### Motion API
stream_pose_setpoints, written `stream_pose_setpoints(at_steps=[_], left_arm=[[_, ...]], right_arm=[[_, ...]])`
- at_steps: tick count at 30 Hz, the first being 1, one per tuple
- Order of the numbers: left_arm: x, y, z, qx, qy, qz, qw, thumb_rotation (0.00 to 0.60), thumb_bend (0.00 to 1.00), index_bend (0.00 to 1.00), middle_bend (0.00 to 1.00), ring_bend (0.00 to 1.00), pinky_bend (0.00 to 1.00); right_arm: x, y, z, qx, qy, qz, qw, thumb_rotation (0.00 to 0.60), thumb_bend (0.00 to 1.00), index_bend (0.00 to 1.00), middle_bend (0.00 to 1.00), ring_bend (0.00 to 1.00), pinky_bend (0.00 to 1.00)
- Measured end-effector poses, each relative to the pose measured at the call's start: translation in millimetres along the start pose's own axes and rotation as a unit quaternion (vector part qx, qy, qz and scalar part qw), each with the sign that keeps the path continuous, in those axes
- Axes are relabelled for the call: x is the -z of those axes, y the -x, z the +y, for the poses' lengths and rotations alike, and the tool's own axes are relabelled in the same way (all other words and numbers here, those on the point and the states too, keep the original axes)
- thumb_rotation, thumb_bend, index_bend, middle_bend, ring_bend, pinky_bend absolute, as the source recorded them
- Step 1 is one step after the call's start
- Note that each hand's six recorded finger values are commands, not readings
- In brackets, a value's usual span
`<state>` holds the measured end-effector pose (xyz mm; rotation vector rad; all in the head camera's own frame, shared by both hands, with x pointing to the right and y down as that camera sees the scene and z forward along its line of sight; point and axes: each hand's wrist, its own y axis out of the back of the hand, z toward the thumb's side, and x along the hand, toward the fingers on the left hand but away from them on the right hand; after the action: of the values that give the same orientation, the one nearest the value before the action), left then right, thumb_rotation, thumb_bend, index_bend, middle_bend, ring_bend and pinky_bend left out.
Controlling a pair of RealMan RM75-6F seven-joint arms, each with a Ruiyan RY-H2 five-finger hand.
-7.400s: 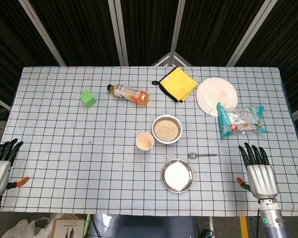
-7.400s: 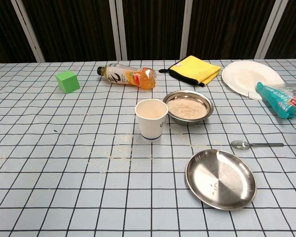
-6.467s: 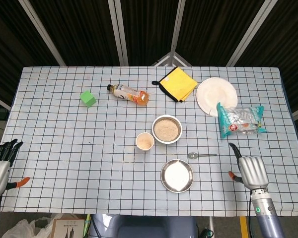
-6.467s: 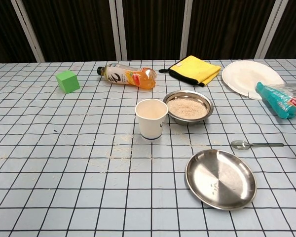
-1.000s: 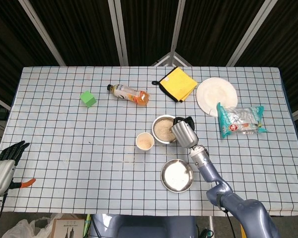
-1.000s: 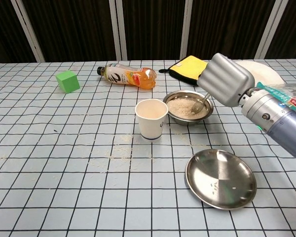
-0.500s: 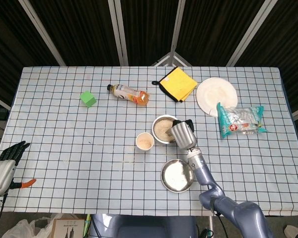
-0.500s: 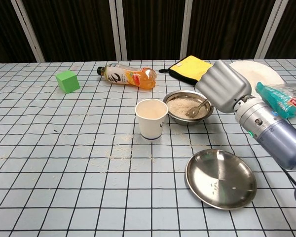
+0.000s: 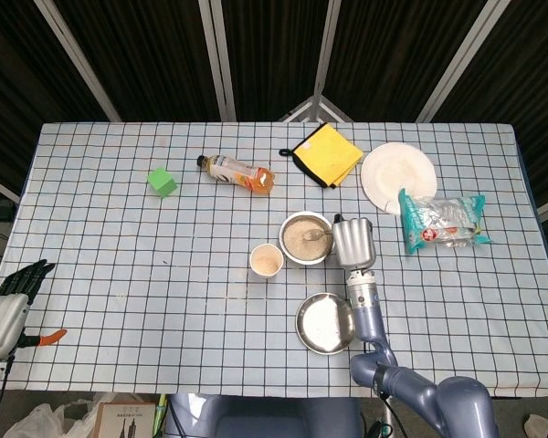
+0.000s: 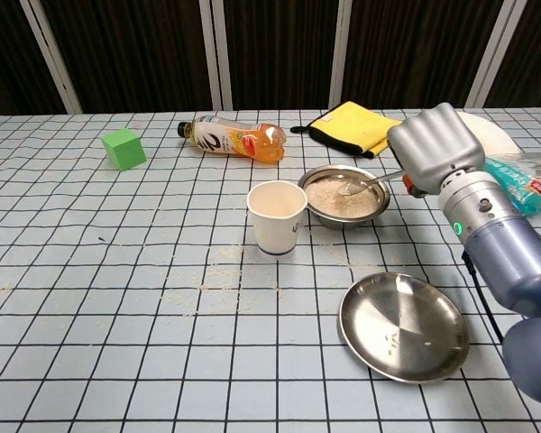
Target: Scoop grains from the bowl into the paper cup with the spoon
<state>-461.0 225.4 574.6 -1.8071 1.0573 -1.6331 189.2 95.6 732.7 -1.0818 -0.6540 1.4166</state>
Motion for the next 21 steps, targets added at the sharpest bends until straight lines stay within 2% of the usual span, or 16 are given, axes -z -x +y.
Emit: stream_pose_setpoints(at_steps=[5, 11, 15, 21], left_arm=[[0, 0, 0, 0.0, 0.0, 0.001, 1.0, 0.6, 0.0, 0.0, 0.0, 0.0, 0.0], [0, 0, 0, 0.0, -0.001, 0.001, 1.0, 0.6, 0.0, 0.0, 0.0, 0.0, 0.0], [1, 0, 0, -0.001, -0.001, 0.002, 1.0, 0.6, 0.0, 0.0, 0.0, 0.0, 0.0], [0, -1, 0, -0.001, -0.002, 0.002, 1.0, 0.6, 0.0, 0.0, 0.0, 0.0, 0.0]], right_arm=[[8, -2, -3, -0.009, 0.03, -0.019, 0.9993, 0.6, 0.5, 0.65, 0.95, 1.0, 1.0], [12, -5, -5, 0.002, 0.01, -0.012, 0.9999, 0.6, 0.5, 0.65, 0.95, 1.0, 1.0], [19, -5, -9, -0.014, 0.043, -0.034, 0.9984, 0.6, 0.5, 0.65, 0.95, 1.0, 1.0], [26, -5, -3, -0.007, 0.066, -0.044, 0.9968, 0.6, 0.5, 0.65, 0.95, 1.0, 1.0]])
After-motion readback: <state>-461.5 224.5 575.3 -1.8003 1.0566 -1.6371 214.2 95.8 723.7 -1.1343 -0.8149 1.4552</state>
